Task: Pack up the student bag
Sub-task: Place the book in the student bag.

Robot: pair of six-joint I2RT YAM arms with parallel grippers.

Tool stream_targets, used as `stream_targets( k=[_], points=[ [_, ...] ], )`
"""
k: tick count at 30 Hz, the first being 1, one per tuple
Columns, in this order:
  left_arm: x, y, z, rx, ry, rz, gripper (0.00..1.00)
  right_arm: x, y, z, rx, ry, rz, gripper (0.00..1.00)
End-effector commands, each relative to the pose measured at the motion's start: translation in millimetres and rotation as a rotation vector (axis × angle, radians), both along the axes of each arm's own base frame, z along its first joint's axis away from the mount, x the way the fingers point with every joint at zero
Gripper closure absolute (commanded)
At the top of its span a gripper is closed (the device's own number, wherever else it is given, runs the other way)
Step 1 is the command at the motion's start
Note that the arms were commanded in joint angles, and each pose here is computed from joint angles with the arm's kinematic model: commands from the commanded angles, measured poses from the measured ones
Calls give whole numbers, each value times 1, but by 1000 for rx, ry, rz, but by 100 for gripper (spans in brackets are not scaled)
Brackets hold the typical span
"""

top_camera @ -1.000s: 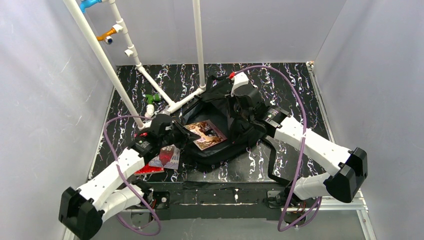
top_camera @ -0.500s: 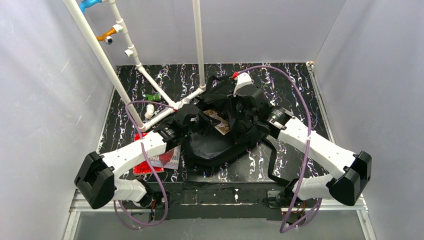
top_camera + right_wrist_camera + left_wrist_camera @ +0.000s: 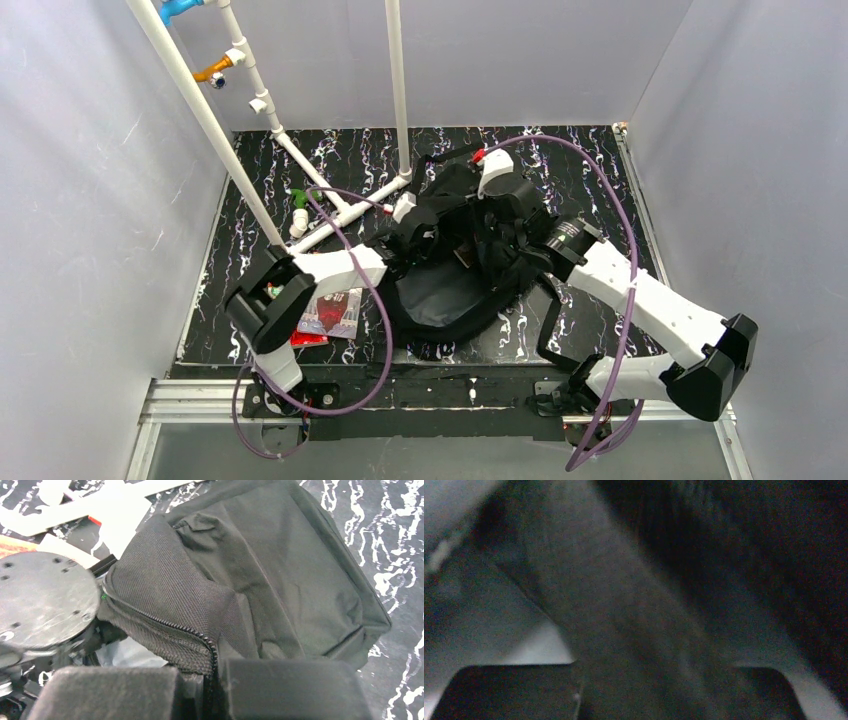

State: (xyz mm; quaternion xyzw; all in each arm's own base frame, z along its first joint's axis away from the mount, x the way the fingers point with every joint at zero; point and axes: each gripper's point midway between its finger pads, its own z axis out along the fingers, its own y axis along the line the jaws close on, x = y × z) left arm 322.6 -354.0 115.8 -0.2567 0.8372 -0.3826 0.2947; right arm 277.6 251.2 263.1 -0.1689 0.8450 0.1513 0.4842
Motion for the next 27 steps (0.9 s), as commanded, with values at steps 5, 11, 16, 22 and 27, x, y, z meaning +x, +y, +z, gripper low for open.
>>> stream_targets(
  k=[5, 11, 16, 22, 27],
  points=[
    [15, -21, -36, -2, 36, -39, 73, 9, -40, 24, 14, -74, -62, 99],
    [-19, -11, -22, -32, 115, -106, 17, 17, -43, 4, -2, -41, -52, 99],
    [-67, 20, 2, 16, 208, -177, 2, 29, -44, -9, -7, -21, -49, 99],
    [-131, 113, 9, 283, 259, -224, 2, 35, -46, -28, -51, 0, -35, 99],
    [-174, 225, -3, 555, 302, -48, 2, 33, -50, -40, -93, 15, -20, 99]
  ],
)
